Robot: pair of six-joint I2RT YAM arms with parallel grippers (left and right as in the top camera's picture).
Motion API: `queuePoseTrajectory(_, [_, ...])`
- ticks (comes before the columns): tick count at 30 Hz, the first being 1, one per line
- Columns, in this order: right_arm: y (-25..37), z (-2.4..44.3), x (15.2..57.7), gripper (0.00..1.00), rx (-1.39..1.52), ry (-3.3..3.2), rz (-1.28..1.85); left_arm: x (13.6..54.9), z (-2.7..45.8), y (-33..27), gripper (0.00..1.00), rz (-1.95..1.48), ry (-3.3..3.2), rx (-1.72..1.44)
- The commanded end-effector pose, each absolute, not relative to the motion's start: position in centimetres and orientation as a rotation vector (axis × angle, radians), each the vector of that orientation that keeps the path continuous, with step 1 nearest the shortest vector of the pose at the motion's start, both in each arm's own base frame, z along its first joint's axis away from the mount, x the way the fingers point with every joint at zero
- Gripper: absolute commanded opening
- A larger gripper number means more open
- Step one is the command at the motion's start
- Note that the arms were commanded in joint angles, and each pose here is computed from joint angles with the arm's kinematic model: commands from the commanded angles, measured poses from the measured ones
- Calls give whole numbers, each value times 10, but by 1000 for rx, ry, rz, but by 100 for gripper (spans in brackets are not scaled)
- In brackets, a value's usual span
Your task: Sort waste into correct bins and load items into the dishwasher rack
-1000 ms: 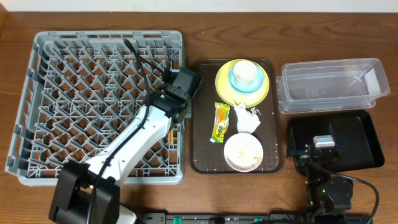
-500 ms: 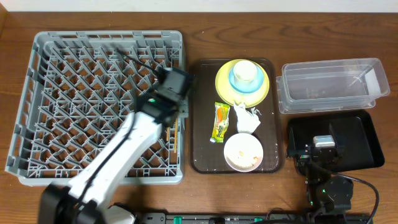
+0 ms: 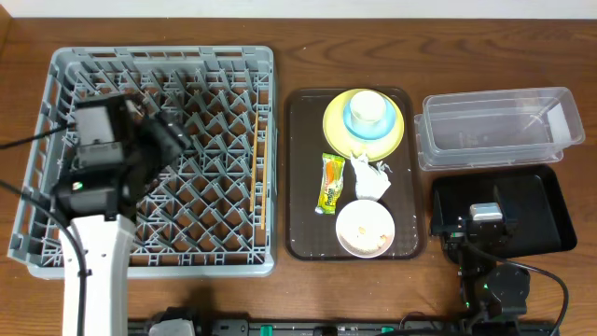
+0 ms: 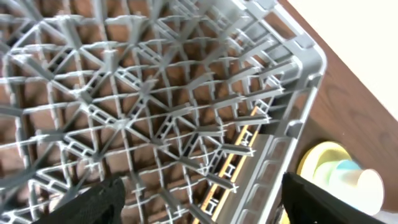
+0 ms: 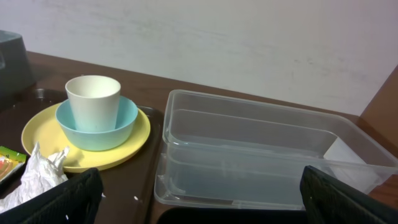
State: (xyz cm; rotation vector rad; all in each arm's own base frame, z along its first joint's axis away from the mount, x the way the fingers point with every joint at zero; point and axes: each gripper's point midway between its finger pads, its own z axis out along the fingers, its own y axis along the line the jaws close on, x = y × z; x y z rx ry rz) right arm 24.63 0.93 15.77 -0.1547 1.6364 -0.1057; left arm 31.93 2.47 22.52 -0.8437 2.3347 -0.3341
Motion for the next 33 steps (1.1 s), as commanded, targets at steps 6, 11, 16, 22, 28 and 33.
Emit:
queuePoseTrajectory(6, [23,163,246,99,-183,1608,-18,319,228,29,88,-389,2325,-884])
queuePoseTrajectory(11, [63,177,237,99,-219,1558,313,319,228,30,90,-389,2326,-885])
queuePoseTrajectory(16, [58,183,228,99,-61,1690,424,319,228,30,91,-389,2326,-885])
queuePoseTrajectory(22, [50,254,218,99,-50,1774,358,319,228,30,92,-389,2326,-885])
queuePoseTrajectory(28, [45,327,224,99,-14,2053,313,319,228,30,92,-389,2326,-885])
queuePoseTrajectory(33, [51,371,240,99,-9,2171,348,319,228,30,92,-389,2326,-885])
